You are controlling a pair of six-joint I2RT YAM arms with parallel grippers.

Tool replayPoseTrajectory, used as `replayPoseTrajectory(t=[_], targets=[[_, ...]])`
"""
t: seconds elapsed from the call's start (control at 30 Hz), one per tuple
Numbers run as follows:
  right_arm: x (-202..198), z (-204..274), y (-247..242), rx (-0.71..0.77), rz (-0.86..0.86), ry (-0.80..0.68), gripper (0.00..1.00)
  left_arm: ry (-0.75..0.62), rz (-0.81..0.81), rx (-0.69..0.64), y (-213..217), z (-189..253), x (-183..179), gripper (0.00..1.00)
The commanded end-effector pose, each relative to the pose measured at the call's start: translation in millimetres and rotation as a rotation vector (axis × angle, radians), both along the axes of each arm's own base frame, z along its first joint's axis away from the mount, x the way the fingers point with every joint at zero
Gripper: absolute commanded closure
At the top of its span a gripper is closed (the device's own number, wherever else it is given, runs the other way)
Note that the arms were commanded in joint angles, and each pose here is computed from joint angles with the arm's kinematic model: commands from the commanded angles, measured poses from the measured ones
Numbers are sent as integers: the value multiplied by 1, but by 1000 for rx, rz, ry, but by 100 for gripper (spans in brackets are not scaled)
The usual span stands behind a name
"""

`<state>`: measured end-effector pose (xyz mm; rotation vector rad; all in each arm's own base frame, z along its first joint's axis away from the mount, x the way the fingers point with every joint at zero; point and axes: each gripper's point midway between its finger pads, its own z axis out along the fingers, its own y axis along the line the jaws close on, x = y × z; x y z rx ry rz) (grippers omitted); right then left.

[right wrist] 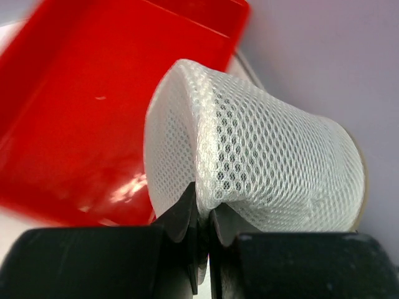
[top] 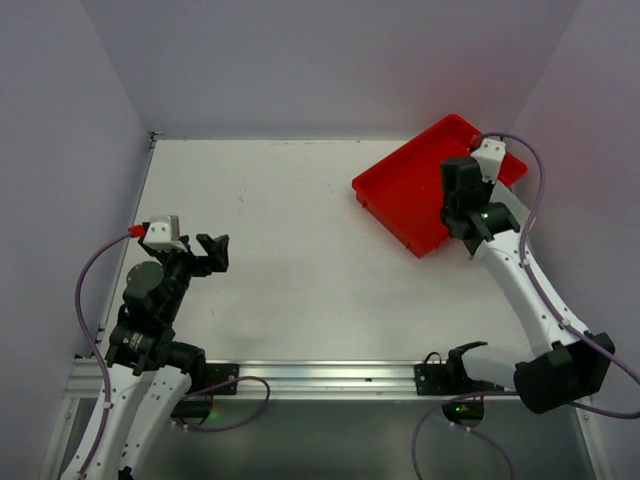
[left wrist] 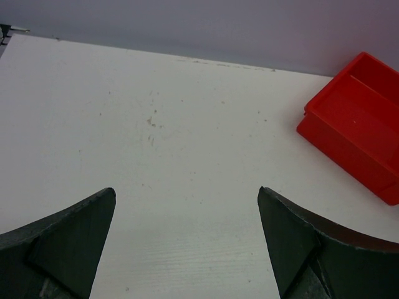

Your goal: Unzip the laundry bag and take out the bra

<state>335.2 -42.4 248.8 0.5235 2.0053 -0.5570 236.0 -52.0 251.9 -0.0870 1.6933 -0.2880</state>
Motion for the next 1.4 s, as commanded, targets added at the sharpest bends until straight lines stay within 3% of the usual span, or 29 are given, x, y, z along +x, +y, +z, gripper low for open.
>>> replayPoseTrajectory(t=[0.0,0.23,0.5,0.57,0.7,0.8,0.9,1.0,1.17,1.37], targets=[[-19,53,54,-49,153,-102,100,-25,23,15,4,9,5,0],[-32,59,205,-160,654,-104,100,10,41,10,7,2,9,0],[-51,-52,341,-415,897,88,100,99,150,-13,24,-17,12,0],[-65,-74,367,-405,975,125,91,105,188,-21,30,-18,12,0],[-126,-107,432,-278,1271,215,50,101,235,-33,38,-17,9,0],[-160,-101,456,-156,1391,245,29,94,216,-39,35,-18,9,0],[-183,-91,459,-23,1446,278,23,109,188,-37,29,-21,14,0],[-190,-65,442,107,1434,216,19,150,134,-30,19,-23,18,0],[-183,-35,382,270,1286,108,3,238,-70,-93,-24,-2,27,0],[-151,-58,310,501,1043,89,1,409,-286,-188,-82,-6,37,0]])
